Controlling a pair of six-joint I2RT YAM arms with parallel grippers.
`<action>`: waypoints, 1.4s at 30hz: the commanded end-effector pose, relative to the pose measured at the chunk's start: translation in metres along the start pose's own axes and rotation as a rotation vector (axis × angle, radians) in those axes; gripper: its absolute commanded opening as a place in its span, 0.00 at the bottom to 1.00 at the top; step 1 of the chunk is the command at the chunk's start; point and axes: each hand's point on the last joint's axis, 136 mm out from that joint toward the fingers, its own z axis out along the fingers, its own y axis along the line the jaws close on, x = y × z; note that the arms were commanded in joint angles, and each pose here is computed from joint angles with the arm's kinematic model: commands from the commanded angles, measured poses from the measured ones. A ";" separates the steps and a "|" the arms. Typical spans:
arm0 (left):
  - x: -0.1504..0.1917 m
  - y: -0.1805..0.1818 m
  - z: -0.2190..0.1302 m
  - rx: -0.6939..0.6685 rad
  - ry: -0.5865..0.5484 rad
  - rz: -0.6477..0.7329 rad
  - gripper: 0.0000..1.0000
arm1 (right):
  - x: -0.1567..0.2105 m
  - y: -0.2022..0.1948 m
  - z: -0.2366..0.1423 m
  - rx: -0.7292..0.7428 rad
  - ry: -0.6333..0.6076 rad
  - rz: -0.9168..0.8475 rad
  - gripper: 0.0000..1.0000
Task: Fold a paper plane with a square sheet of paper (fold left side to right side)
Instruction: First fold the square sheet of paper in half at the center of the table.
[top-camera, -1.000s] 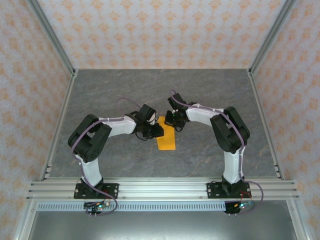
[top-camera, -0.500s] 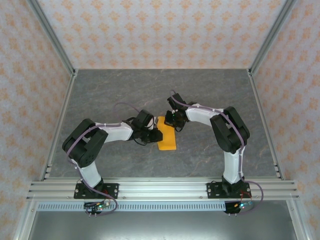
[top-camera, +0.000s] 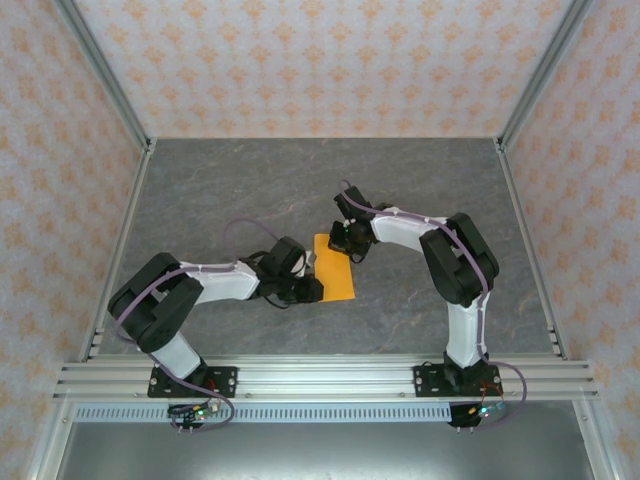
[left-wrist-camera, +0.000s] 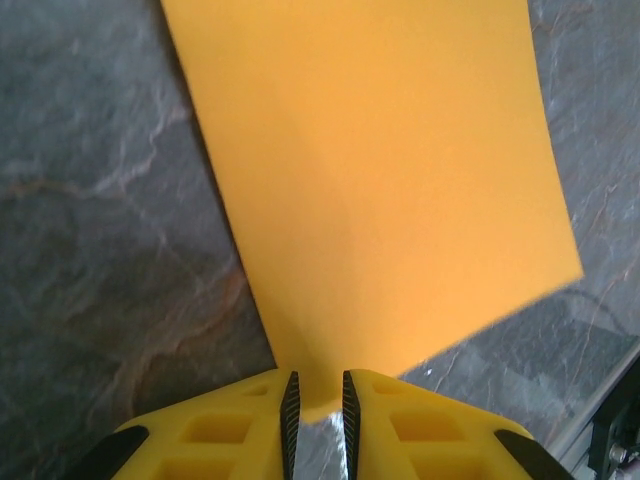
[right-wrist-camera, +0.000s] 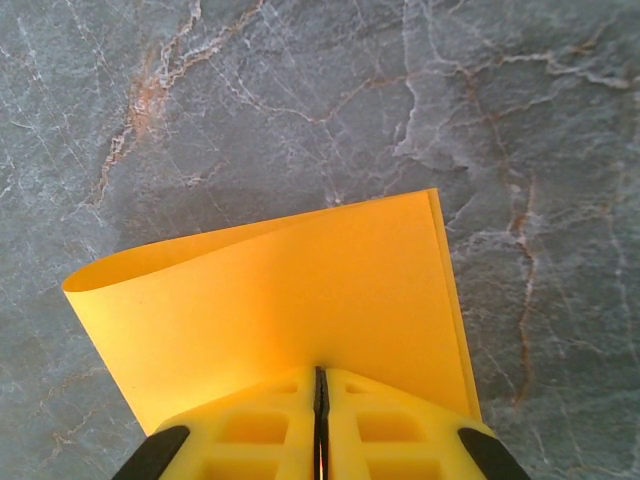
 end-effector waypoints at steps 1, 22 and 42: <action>0.011 -0.002 -0.012 -0.007 0.012 -0.022 0.23 | 0.021 -0.043 0.022 0.172 0.060 0.024 0.10; -0.022 -0.013 0.007 -0.017 0.013 0.019 0.22 | 0.021 -0.041 0.019 0.172 0.058 0.012 0.10; -0.001 -0.030 -0.042 0.028 -0.041 0.022 0.23 | 0.019 -0.034 0.017 0.145 0.050 -0.003 0.10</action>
